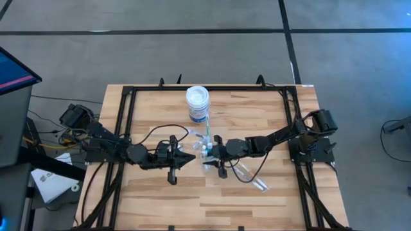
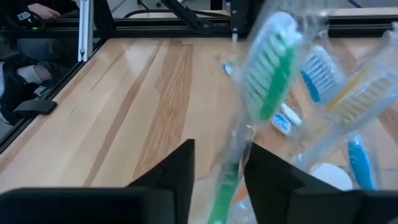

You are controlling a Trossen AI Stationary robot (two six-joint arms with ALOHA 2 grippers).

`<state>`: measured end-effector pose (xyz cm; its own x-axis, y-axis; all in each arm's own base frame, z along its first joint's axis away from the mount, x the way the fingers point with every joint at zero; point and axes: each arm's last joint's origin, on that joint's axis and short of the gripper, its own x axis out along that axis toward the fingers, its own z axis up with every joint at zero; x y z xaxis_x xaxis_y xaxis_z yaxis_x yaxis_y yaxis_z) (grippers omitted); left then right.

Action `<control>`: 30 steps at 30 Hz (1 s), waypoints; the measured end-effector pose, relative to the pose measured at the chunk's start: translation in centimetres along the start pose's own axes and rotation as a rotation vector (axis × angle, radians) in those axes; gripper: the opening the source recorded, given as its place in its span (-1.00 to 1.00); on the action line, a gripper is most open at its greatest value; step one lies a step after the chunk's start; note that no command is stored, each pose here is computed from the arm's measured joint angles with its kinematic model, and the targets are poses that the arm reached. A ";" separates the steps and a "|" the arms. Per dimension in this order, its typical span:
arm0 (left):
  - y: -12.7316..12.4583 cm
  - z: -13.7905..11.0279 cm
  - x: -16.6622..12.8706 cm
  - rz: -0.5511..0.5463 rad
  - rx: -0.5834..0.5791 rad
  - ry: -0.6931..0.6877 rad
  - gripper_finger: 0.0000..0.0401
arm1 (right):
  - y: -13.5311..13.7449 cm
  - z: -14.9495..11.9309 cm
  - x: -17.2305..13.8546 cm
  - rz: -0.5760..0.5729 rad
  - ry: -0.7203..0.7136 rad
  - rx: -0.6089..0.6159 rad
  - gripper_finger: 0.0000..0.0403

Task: Pick & Place toothbrushing station
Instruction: Put the bottom green toothbrush into the Transparent organizer

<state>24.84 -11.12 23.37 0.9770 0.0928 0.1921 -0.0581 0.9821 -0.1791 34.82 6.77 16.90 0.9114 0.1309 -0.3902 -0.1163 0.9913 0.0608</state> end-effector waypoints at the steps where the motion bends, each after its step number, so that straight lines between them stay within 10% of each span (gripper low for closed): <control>1: 0.0 0.0 0.0 0.000 0.000 0.000 -0.99 | 0.0 0.0 0.0 0.000 0.000 -0.004 -0.35; 11: 0.0 0.0 0.0 0.000 0.000 0.000 -0.99 | 0.0 0.9 0.3 -0.004 0.020 -0.013 -0.08; 30: 0.0 -0.1 0.0 0.000 0.009 0.014 -0.99 | 0.3 5.3 0.0 -0.014 0.177 -0.076 -0.16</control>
<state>24.87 -11.13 23.22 0.9796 0.0911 0.1789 -0.0602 0.9834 -0.1710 36.85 6.97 21.75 0.8300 0.1098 -0.5468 -0.1392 0.9902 -0.0124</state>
